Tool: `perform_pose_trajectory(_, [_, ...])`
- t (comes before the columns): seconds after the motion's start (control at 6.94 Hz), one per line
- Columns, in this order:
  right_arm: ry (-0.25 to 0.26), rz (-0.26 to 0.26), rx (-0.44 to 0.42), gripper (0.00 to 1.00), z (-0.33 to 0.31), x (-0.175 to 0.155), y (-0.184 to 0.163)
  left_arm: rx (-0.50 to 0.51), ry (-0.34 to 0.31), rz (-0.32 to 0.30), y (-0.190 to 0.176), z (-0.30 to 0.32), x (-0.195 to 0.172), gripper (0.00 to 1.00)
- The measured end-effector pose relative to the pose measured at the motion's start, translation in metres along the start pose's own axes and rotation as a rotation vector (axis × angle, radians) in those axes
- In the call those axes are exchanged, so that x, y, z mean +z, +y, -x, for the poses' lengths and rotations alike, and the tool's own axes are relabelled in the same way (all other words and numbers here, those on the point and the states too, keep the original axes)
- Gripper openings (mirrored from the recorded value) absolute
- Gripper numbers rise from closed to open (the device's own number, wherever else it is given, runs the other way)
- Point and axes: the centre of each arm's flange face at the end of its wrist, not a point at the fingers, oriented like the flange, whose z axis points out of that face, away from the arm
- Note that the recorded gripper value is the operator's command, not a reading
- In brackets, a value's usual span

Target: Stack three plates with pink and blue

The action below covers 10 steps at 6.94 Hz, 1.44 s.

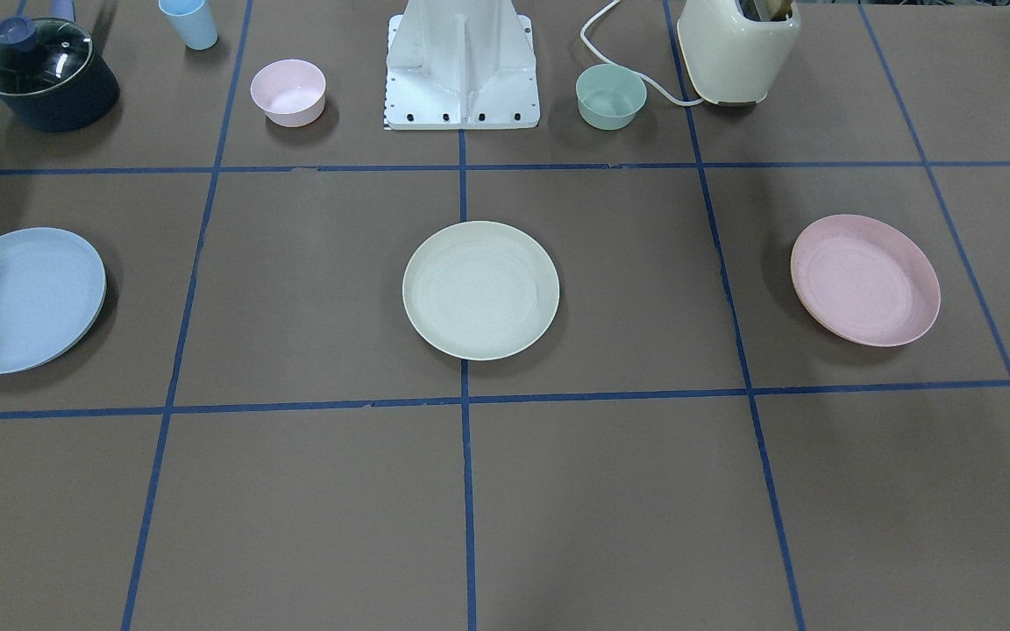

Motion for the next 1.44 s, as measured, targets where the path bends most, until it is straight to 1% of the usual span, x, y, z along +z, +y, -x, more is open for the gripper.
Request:
perform_pose_trajectory(0.58, [-0.002,-0.01,-0.004,1.0,0.004,-0.004,-0.002,0.016,0.001,-0.012,-0.002,-0.002,-0.001,1.0])
perform_pose_trajectory(0.86, [-0.005,-0.021,-0.008,1.0,0.009,-0.01,-0.007,0.053,-0.004,-0.053,-0.009,-0.005,-0.002,1.0])
perform_pose_trajectory(1.01, [-0.005,-0.027,-0.012,1.0,0.012,-0.012,-0.009,0.075,0.001,-0.063,-0.015,-0.009,0.003,1.0])
perform_pose_trajectory(1.15, [-0.005,-0.038,-0.021,1.0,0.017,-0.017,-0.014,0.097,0.024,-0.071,-0.02,-0.014,0.01,1.0])
perform_pose_trajectory(1.3, [-0.007,-0.046,-0.029,1.0,0.022,-0.022,-0.021,0.121,0.072,-0.1,-0.024,-0.023,0.014,1.0])
perform_pose_trajectory(1.44, [-0.007,-0.046,-0.03,1.0,0.022,-0.022,-0.024,0.117,0.129,-0.119,-0.026,-0.03,0.018,1.0])
